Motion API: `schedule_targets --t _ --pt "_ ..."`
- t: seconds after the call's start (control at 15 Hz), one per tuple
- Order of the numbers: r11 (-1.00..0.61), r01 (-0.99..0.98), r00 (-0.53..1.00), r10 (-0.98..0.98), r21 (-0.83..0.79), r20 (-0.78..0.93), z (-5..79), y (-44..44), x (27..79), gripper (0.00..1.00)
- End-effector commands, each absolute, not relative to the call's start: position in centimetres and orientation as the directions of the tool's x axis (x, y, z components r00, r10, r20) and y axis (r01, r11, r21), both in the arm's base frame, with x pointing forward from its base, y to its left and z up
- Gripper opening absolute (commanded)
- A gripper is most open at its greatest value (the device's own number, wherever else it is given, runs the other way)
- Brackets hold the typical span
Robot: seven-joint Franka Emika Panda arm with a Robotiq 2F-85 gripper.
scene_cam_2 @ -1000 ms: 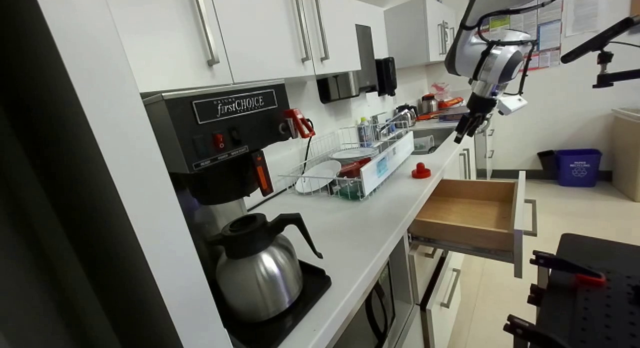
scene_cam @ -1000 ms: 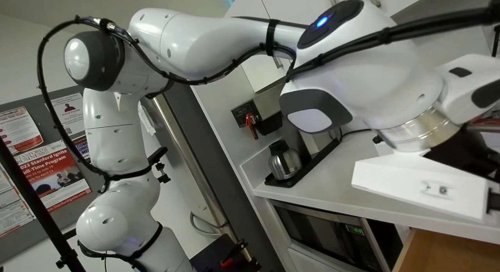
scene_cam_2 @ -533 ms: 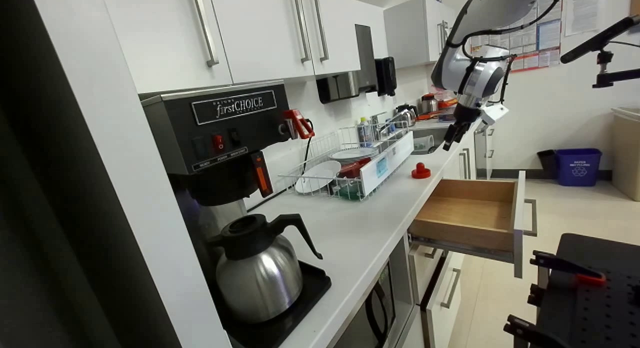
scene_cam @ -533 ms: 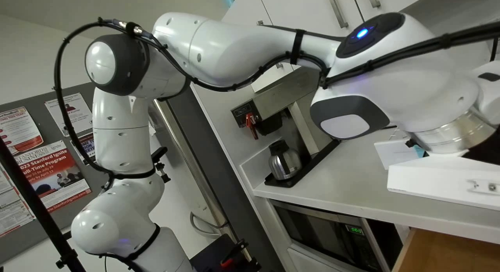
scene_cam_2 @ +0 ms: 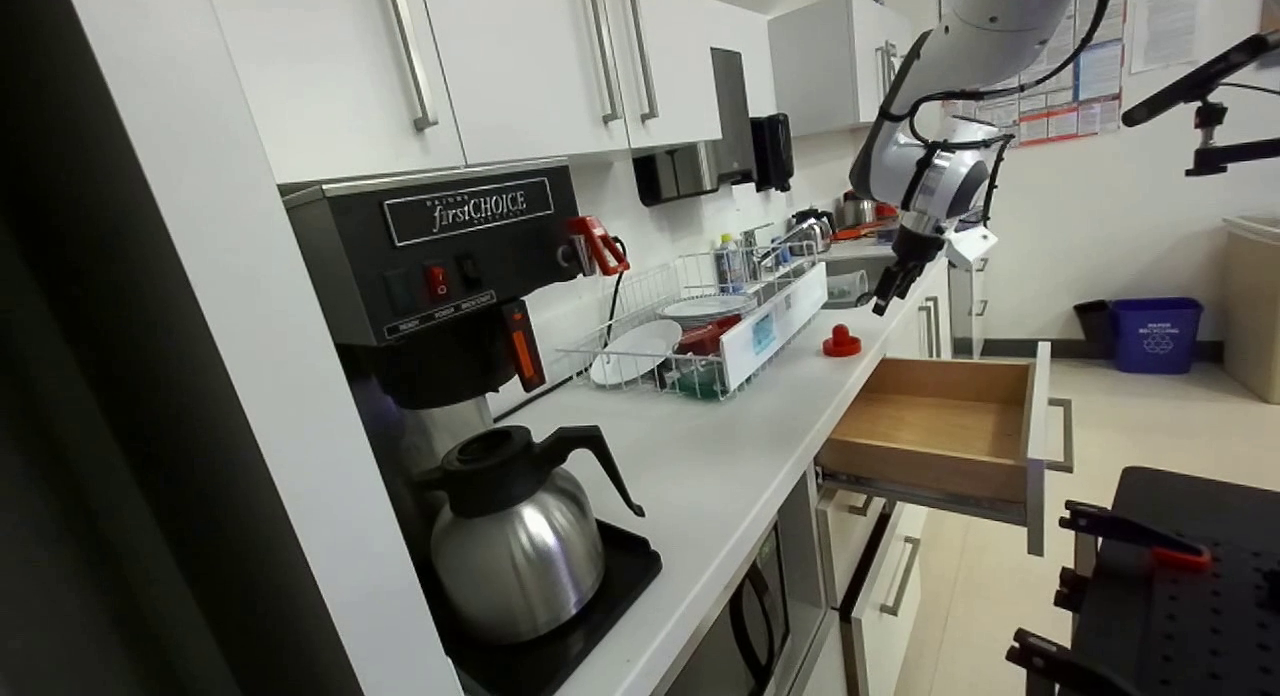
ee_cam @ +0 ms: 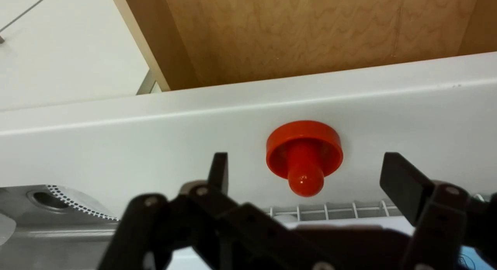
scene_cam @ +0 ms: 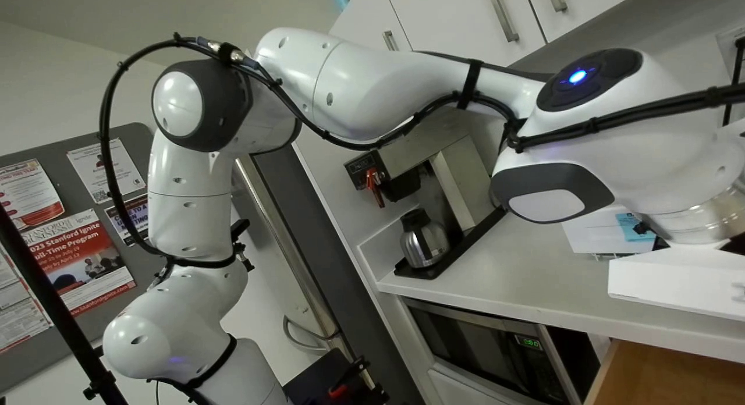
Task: Close the top left drawer
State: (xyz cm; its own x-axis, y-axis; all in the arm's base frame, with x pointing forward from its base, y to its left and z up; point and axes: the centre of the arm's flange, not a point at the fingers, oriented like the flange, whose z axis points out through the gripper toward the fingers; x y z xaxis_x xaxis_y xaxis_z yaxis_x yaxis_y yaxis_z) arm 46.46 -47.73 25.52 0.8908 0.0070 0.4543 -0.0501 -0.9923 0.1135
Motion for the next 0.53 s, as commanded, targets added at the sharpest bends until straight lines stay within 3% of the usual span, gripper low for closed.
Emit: schedule_targets --t 0.0,0.47 --pt "-0.992 -0.051 0.891 0.007 0.114 0.454 25.5 -47.8 46.4 1.00" --pt "-0.993 -0.020 0.886 0.037 0.117 0.463 26.4 -47.5 50.9 1.00"
